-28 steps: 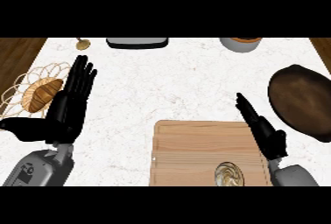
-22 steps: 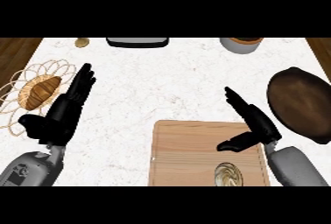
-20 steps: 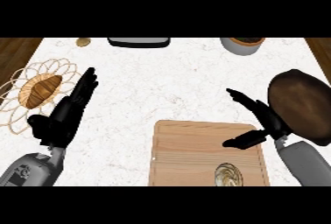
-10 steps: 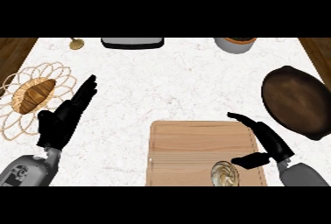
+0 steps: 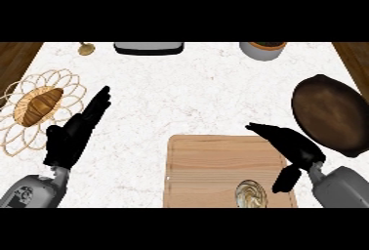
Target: Pick the cupcake from the cutting board and place it in the pan
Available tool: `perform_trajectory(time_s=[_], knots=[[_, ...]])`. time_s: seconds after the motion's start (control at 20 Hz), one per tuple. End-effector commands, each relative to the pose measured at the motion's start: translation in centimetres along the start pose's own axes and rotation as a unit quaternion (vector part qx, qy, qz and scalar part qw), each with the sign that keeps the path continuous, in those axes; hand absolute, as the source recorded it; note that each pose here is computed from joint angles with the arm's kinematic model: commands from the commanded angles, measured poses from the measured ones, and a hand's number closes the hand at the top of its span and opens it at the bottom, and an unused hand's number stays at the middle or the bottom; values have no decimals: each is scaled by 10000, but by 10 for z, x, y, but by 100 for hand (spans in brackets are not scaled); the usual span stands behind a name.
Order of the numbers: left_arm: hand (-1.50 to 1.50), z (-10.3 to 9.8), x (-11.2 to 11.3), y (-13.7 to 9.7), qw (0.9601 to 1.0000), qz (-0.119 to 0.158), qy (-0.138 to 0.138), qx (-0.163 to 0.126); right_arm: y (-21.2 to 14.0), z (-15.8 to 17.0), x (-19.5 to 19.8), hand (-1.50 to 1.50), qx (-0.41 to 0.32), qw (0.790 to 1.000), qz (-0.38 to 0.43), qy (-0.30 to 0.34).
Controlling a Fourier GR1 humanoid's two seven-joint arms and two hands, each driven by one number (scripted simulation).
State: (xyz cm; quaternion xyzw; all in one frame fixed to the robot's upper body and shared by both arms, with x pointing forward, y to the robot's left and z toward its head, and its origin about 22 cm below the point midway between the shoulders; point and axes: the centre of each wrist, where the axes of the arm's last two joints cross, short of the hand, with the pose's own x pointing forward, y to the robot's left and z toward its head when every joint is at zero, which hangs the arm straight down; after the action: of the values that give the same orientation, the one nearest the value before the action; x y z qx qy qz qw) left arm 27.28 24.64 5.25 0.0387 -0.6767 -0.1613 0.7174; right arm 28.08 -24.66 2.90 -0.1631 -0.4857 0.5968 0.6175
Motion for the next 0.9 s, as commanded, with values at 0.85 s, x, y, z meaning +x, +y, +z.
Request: perform_trajectory(time_s=[0.85], knots=[[0, -2, 0, 9, 10000, 15, 73, -26, 13, -7, 126, -150, 2140, 9531, 1731, 1259]])
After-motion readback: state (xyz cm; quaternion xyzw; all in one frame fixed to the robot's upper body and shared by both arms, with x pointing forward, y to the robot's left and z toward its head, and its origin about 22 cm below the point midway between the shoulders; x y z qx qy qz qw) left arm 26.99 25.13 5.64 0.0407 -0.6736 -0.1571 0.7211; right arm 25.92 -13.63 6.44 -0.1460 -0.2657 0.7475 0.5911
